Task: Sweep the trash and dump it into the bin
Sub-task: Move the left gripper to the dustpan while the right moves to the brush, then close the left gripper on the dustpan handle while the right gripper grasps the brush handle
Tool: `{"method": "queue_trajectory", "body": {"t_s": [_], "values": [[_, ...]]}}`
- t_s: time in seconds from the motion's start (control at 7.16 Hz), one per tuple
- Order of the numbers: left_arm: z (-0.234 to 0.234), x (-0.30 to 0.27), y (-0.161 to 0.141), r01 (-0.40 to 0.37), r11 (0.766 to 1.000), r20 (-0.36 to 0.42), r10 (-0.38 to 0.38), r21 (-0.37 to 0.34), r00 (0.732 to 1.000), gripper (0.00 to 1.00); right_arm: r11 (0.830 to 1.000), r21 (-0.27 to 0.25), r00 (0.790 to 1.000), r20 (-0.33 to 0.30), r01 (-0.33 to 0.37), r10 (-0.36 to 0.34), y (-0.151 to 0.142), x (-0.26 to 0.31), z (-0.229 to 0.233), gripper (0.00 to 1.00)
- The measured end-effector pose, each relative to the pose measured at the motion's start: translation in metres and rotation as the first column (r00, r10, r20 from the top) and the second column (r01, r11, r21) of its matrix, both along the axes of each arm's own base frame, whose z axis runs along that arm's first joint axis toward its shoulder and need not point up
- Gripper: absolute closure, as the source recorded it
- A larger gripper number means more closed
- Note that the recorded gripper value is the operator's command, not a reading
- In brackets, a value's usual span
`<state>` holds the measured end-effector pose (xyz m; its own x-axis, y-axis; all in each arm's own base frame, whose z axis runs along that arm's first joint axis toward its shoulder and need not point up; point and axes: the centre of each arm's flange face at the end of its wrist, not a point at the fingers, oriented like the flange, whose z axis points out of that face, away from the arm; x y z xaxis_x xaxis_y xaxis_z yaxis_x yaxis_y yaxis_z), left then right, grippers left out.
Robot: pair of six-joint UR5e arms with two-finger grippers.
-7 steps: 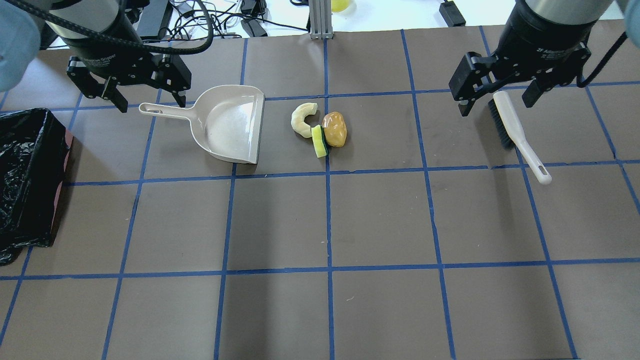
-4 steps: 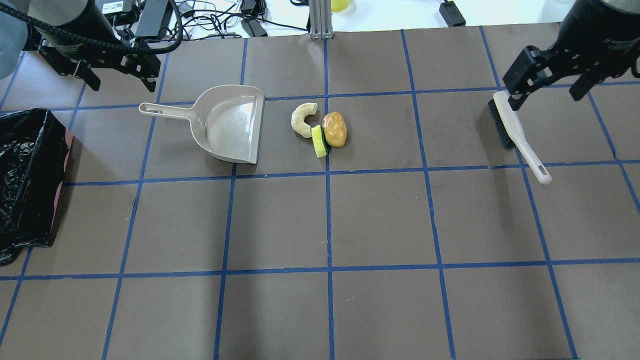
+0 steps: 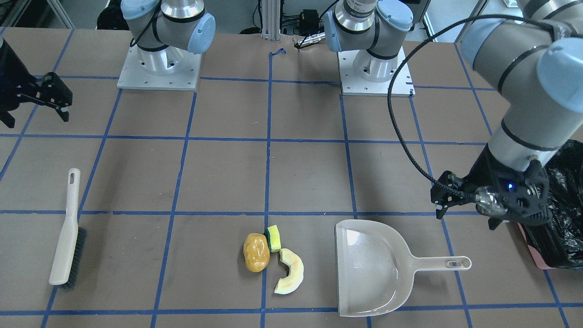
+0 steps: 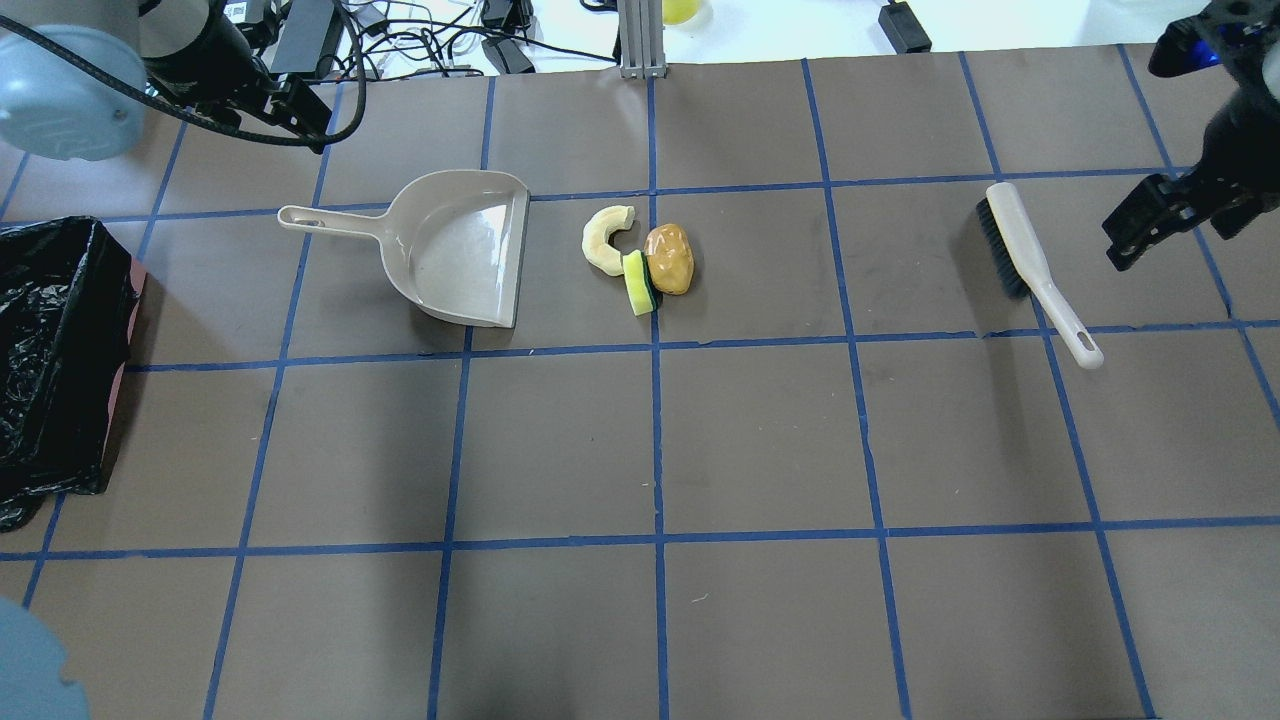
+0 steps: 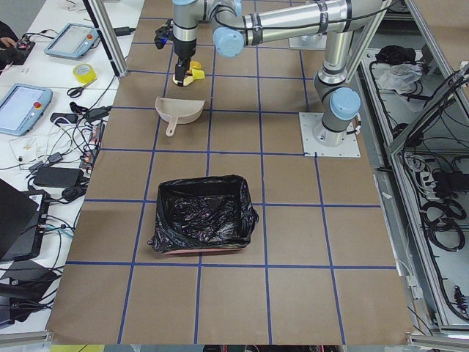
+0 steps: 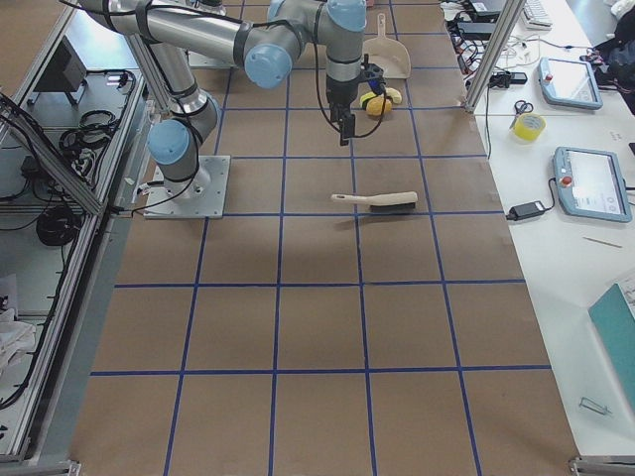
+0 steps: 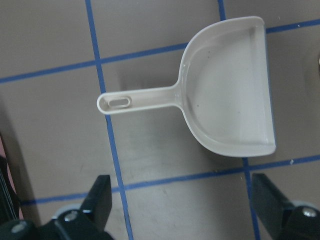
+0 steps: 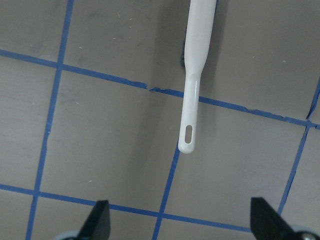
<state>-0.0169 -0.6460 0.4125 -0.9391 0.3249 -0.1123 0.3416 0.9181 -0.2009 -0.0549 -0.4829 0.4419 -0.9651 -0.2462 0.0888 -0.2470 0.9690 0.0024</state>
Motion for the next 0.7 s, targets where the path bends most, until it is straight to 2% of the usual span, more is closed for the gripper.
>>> {"method": "queue_trajectory", "body": {"t_s": [0.14, 0.28, 0.42, 0.56, 0.7], "values": [[-0.028, 0.006, -0.014, 0.133, 0.991, 0.025, -0.134, 0.025, 0.991, 0.01, 1.000, 0.014, 1.000, -0.003, -0.021, 0.021, -0.005, -0.010, -0.025, 0.00], [-0.051, 0.011, -0.024, 0.272, 0.960, 0.043, -0.275, 0.061, 0.961, 0.01, 0.998, 0.041, 0.999, 0.006, -0.042, 0.042, -0.012, -0.018, -0.049, 0.00], [-0.070, 0.016, -0.034, 0.406, 0.909, 0.059, -0.412, 0.095, 0.909, 0.07, 0.997, 0.065, 0.999, 0.019, -0.049, 0.048, -0.020, -0.025, -0.069, 0.00], [-0.084, 0.023, -0.044, 0.521, 0.845, 0.072, -0.531, 0.124, 0.844, 0.11, 0.995, 0.080, 0.998, 0.027, -0.057, 0.055, -0.028, -0.031, -0.087, 0.00], [-0.098, 0.035, -0.054, 0.603, 0.784, 0.073, -0.617, 0.148, 0.784, 0.13, 0.993, 0.096, 0.997, 0.032, -0.069, 0.066, -0.038, -0.036, -0.106, 0.00]]}}
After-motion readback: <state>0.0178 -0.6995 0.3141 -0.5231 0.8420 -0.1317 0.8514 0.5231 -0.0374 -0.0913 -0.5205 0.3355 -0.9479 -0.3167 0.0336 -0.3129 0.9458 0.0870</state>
